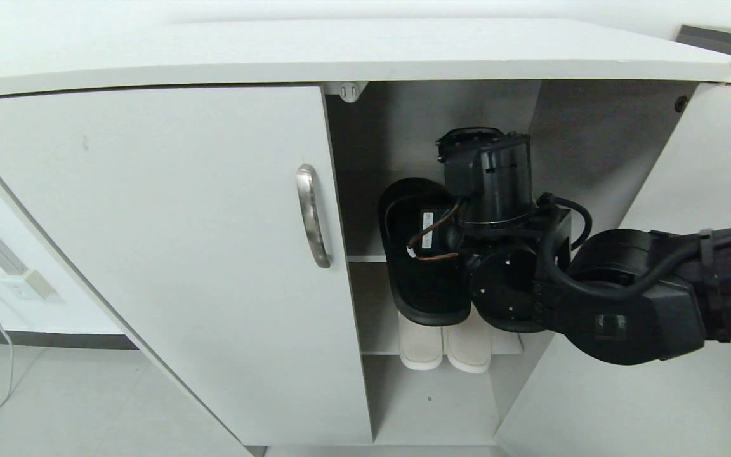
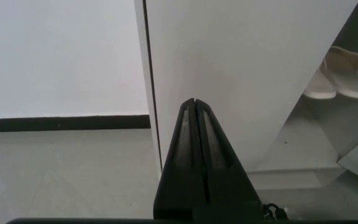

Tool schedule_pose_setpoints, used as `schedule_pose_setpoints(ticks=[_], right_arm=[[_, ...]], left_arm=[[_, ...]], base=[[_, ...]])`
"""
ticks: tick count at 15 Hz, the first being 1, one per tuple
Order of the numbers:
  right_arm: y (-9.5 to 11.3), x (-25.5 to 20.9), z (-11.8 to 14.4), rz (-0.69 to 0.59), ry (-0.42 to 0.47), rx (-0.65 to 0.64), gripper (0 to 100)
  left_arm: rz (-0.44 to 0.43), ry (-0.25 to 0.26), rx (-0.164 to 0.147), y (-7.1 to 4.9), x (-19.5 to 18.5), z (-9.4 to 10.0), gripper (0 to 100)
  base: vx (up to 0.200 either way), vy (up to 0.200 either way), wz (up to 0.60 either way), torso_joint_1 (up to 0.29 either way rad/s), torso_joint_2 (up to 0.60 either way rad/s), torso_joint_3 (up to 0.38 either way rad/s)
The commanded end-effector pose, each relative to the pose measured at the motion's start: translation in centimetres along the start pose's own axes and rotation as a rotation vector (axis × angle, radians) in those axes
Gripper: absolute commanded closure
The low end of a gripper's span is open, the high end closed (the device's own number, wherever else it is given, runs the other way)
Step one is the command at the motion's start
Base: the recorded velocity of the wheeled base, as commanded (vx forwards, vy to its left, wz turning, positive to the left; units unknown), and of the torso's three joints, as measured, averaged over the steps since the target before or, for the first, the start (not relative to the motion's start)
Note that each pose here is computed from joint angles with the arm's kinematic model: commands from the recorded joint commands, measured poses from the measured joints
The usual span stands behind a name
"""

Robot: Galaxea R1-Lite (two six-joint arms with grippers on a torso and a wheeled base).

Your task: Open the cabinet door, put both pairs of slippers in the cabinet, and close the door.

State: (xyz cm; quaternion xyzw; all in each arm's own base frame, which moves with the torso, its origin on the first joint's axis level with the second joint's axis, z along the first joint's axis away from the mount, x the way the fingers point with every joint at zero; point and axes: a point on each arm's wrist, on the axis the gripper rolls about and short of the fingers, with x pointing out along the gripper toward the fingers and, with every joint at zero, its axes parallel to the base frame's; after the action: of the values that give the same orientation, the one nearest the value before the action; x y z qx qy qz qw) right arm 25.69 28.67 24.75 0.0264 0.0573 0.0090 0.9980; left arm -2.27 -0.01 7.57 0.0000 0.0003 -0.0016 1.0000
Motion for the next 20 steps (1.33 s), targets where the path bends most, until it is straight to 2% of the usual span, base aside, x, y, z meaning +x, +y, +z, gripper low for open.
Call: schedule_pose_setpoints(ticks=[1,10,20], right_arm=[[0.4,1.7,-0.2,-0.023,0.002,-0.008,100],[0.4,5.5,0.9,-0.069,0.005,-0.027,100],[0.3,6.4,1.4,-0.085,-0.012,-0.026,100]], left_arm=[[0.000,-0.001,0.000,0.0,0.0,0.0,100],[0.002,-0.001,-0.002,0.0,0.0,0.0,100],[0.003,-0.001,-0.003,0.0,0.0,0.0,100]], base=[[0.000,0.000,0.00,0.000,0.00,0.000],[0.000,0.000,0.00,0.000,0.00,0.000],[0.000,0.000,0.00,0.000,0.00,0.000]])
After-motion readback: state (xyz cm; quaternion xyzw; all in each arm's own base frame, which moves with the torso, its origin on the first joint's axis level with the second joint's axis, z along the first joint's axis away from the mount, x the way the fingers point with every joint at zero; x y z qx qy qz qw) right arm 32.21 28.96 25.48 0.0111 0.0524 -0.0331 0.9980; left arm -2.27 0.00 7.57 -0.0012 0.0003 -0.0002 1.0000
